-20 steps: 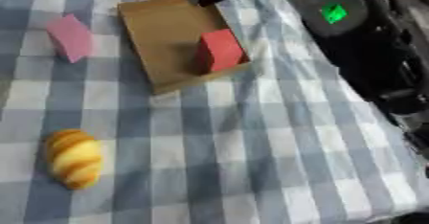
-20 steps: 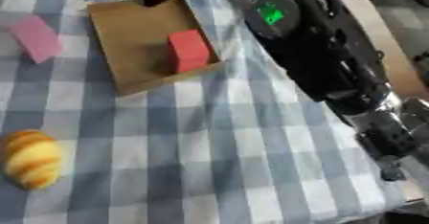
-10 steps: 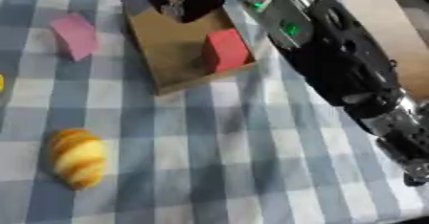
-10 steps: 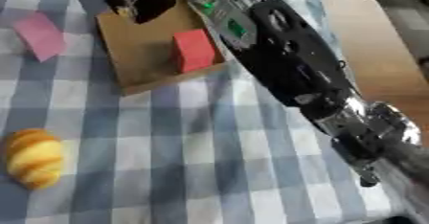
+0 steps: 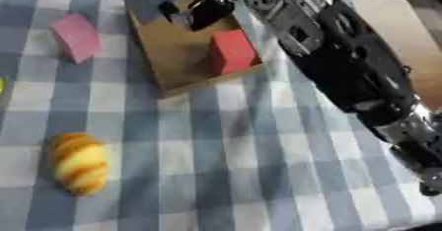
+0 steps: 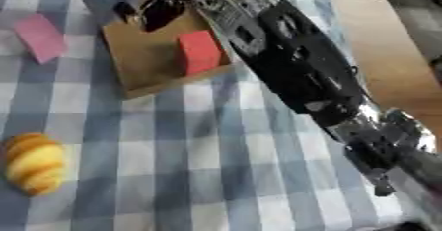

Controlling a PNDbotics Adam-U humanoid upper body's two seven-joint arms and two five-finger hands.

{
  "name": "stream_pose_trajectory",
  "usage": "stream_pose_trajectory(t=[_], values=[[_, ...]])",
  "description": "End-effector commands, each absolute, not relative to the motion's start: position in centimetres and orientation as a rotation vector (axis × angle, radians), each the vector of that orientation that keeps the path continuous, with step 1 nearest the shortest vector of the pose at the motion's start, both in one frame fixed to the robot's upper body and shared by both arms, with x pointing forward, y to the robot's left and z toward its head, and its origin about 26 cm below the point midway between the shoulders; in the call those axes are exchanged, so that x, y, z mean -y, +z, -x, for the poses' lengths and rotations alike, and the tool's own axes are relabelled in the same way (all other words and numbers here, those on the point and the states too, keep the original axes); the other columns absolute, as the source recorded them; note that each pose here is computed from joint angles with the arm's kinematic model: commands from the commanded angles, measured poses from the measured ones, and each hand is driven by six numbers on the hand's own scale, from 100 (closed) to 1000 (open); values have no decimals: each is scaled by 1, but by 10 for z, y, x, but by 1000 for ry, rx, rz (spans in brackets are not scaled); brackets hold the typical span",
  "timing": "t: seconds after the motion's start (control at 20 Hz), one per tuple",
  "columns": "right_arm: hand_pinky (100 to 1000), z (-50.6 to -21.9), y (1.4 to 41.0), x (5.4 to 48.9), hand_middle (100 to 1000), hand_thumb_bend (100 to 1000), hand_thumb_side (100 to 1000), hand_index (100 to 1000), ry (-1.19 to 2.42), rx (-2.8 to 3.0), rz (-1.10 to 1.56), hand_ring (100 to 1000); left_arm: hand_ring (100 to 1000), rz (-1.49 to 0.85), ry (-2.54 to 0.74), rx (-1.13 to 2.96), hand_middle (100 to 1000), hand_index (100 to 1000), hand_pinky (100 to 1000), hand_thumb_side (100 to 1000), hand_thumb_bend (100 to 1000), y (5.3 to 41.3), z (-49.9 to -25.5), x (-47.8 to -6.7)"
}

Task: Pick up objects on the table and place them in the box.

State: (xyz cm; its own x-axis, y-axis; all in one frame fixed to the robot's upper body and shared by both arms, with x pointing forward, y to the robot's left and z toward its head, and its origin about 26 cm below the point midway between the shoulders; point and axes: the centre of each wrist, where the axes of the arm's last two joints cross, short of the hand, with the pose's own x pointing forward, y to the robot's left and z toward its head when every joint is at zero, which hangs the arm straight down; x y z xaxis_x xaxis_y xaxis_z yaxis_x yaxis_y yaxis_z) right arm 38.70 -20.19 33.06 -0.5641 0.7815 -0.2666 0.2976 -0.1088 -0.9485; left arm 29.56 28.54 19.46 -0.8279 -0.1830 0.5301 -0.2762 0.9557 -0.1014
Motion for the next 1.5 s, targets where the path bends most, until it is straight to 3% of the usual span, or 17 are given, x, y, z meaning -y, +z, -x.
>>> stream_pose_trajectory(t=[0.05, 0.45, 0.6, 0.75, 0.8, 0.95, 1.05, 1.2, 1.5], values=[[678, -386, 341, 212, 346, 100, 229, 559, 1711, 1727, 1251, 565, 766, -326, 226, 2590, 703, 826, 883, 524, 402, 201, -294, -286], [702, -394, 335, 216, 421, 100, 248, 635, 1717, 1648, 1246, 603, 766, -330, 229, 2594, 703, 827, 884, 525, 400, 201, -294, -286], [739, -400, 333, 217, 555, 100, 272, 772, 1725, 1592, 1255, 703, 765, -329, 233, 2594, 703, 827, 884, 525, 401, 201, -294, -286], [844, -406, 330, 219, 845, 100, 334, 927, 1763, 1499, 1256, 920, 765, -328, 234, 2592, 701, 827, 884, 526, 403, 200, -294, -286], [885, -409, 329, 220, 884, 100, 351, 947, 1782, 1457, 1255, 973, 765, -328, 233, 2592, 701, 827, 884, 525, 404, 201, -294, -286], [997, -416, 329, 224, 979, 100, 371, 996, 1812, 1361, 1251, 1000, 765, -327, 230, 2596, 701, 828, 884, 525, 407, 201, -294, -285], [1000, -419, 330, 228, 1000, 100, 423, 1000, 1814, 1323, 1261, 1000, 765, -327, 229, 2596, 700, 828, 885, 526, 411, 201, -294, -286], [1000, -421, 329, 233, 1000, 100, 430, 1000, 1802, 1299, 1289, 1000, 765, -328, 231, 2595, 700, 828, 885, 525, 413, 201, -294, -286], [1000, -418, 333, 235, 1000, 100, 345, 1000, 1755, 1412, 1254, 1000, 765, -332, 229, 2594, 699, 828, 885, 520, 423, 201, -294, -286]])
